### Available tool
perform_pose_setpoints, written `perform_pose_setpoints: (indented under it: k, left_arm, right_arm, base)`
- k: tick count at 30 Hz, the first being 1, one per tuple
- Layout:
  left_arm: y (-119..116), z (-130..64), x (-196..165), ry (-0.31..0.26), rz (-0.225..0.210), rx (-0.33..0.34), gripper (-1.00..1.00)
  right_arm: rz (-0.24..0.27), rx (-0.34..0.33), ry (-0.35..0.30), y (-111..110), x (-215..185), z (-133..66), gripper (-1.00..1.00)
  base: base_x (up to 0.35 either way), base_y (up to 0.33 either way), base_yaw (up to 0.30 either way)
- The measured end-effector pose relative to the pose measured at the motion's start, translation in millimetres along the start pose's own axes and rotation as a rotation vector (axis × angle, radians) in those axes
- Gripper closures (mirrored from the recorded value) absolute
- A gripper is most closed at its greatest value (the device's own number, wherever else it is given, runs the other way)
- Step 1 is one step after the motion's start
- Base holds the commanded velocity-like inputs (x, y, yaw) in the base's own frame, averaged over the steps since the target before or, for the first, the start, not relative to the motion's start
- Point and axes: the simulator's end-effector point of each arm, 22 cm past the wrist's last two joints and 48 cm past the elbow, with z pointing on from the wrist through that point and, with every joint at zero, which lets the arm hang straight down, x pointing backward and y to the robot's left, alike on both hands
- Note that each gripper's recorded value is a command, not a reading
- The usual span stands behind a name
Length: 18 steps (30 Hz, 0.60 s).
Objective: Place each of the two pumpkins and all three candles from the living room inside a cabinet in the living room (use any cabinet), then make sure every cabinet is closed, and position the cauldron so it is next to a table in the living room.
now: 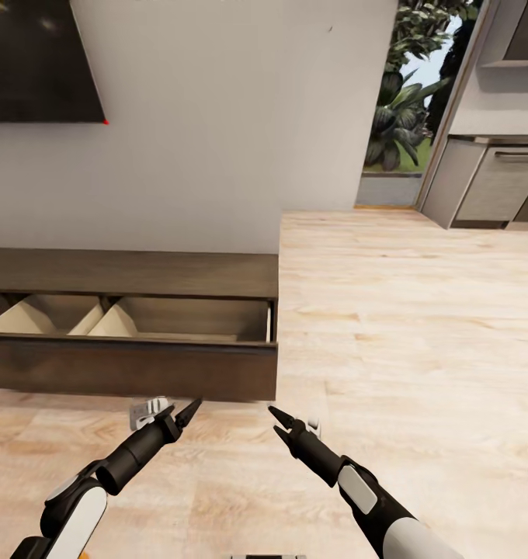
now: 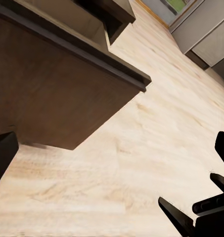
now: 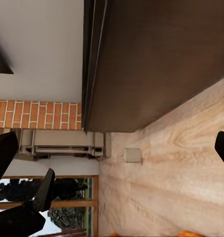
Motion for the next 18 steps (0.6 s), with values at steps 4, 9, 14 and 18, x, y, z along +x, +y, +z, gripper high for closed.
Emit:
perform_pose_setpoints:
  k: [4,9,14,18]
  left_arm:
    - [0.3,0.0,0.3,0.001,0.0,-0.001,-1.0]
    - [1.2,0.1,0.9,0.002,0.001,-0.003,-1.0]
    - [1.6,0.1,1.4,0.003,0.001,-0.005,-1.0]
    - [1.9,0.2,1.7,0.002,0.001,-0.006,-1.0]
  right_arm:
    - [0.0,0.006,0.001,-1.1,0.5,0.4,-1.0]
    - [-0.005,0.033,0.009,-7.1,3.1,0.9,-1.0]
    - [-0.072,0.148,0.017,-32.5,4.3,-1.5,-1.0]
    - [-0.109,0.231,0.009,-50.7,1.4,-5.8,-1.0]
  base:
    - [-0.337,0.0,0.0]
    - [-0.338,0.0,0.0]
    - [-0.242,0.0,0.0]
    - [-0.063,0.0,0.0]
